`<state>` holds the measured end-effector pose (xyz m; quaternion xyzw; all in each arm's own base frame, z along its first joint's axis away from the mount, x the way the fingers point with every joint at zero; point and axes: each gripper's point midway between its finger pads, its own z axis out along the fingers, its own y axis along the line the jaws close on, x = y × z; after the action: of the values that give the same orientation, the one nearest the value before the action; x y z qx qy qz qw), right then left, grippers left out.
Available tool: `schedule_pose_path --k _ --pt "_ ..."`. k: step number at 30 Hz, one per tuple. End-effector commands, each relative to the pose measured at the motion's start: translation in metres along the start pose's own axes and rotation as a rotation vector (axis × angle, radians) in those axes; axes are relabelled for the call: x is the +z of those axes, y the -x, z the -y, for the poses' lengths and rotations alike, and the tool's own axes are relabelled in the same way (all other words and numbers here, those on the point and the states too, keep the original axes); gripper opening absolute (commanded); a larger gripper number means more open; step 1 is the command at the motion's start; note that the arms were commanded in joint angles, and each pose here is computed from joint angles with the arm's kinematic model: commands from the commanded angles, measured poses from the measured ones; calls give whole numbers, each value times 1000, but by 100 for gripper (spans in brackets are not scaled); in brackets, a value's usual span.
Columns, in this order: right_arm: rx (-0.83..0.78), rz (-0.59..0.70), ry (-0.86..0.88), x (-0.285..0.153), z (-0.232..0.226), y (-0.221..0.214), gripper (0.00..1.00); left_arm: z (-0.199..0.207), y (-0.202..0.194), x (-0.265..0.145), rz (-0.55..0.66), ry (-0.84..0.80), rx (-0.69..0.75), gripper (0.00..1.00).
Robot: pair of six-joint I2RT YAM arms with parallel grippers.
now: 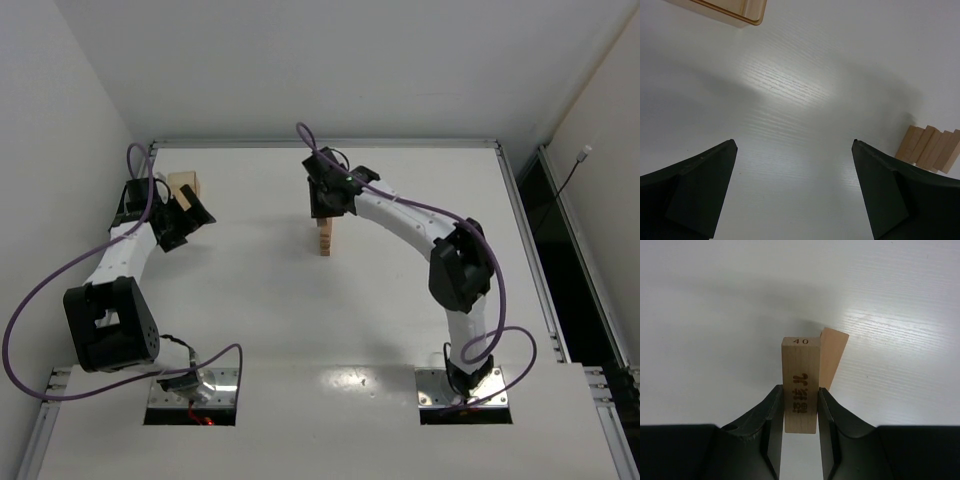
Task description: Build the wood block tower
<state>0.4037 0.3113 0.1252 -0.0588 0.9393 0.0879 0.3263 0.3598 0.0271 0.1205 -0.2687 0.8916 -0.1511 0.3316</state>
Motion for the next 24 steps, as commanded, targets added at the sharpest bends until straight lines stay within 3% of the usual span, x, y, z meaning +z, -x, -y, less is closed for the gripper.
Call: schedule_pose_path --k 1,8,24 --pt "69 39 35 -10 -5 23 0 8 9 -2 36 -25 14 100" --pt "128 -50 44 5 7 4 0 7 8 1 28 -21 12 100" --pt "163 -88 33 24 21 -1 0 4 5 5 12 -13 7 100"
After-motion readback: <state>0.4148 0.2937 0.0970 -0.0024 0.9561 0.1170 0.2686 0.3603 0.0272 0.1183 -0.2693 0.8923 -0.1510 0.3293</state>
